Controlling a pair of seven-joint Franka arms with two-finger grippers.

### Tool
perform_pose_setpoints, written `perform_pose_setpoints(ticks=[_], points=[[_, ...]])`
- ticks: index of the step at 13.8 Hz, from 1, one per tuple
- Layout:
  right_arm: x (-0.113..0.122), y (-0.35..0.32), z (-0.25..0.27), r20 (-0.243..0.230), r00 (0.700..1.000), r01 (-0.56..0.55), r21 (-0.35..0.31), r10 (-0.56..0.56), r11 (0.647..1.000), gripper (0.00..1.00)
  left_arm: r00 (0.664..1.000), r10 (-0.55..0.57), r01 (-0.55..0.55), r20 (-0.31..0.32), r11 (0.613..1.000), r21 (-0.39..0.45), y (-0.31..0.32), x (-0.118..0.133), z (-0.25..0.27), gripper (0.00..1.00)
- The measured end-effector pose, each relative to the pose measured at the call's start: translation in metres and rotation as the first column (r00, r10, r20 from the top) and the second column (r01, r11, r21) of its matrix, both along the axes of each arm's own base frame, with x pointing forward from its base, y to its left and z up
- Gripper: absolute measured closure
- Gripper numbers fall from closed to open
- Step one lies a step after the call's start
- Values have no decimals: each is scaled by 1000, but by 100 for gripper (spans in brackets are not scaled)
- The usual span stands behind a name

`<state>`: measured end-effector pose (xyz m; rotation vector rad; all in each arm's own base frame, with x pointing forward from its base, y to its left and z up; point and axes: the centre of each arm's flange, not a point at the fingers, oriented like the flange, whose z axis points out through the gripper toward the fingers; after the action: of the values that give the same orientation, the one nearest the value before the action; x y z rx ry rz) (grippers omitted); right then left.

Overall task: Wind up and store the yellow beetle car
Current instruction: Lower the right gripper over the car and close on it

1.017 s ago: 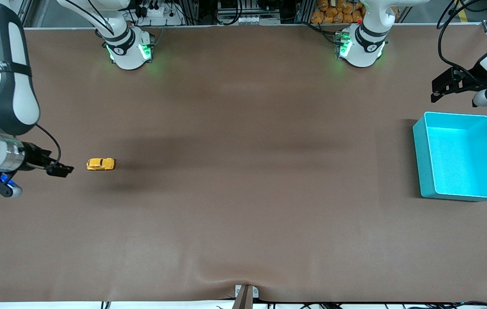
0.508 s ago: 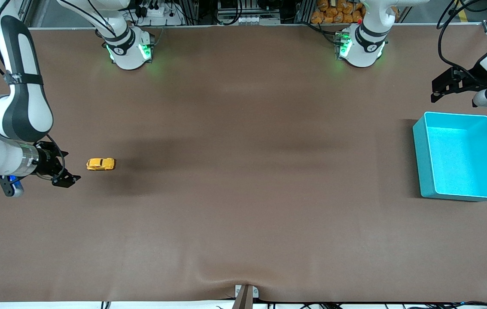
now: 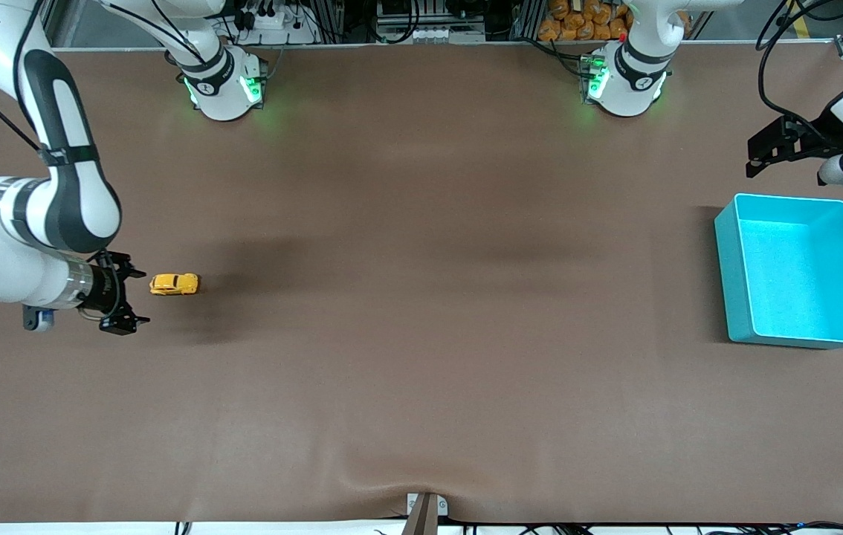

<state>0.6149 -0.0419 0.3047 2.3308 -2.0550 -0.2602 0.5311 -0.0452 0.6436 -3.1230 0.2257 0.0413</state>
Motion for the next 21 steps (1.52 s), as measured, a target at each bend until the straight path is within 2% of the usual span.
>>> perform_pose_setpoints(ticks=[5, 13, 15, 16, 17, 21], points=[[-35, -1, -60, 29, 994, 105, -30, -104, 994, 0, 1000, 0, 0, 0, 1000, 0, 0, 0, 0, 0], [-61, -7, -90, 54, 988, 148, -47, -145, 988, 0, 1000, 0, 0, 0, 1000, 0, 0, 0, 0, 0], [-63, -12, -92, 56, 986, 159, -51, -157, 986, 3, 1000, 0, 0, 0, 1000, 0, 0, 0, 0, 0], [-64, -14, -92, 56, 985, 165, -52, -162, 985, 13, 1000, -1, 1, 0, 1000, 0, 0, 0, 0, 0], [-66, -15, -94, 58, 984, 170, -54, -167, 984, 17, 1000, -4, 4, 0, 1000, 0, -2, 0, 0, 0], [-76, -19, -103, 61, 982, 181, -59, -178, 982, 20, 1000, -6, 6, 4, 1000, 0, -3, 0, 0, 0]])
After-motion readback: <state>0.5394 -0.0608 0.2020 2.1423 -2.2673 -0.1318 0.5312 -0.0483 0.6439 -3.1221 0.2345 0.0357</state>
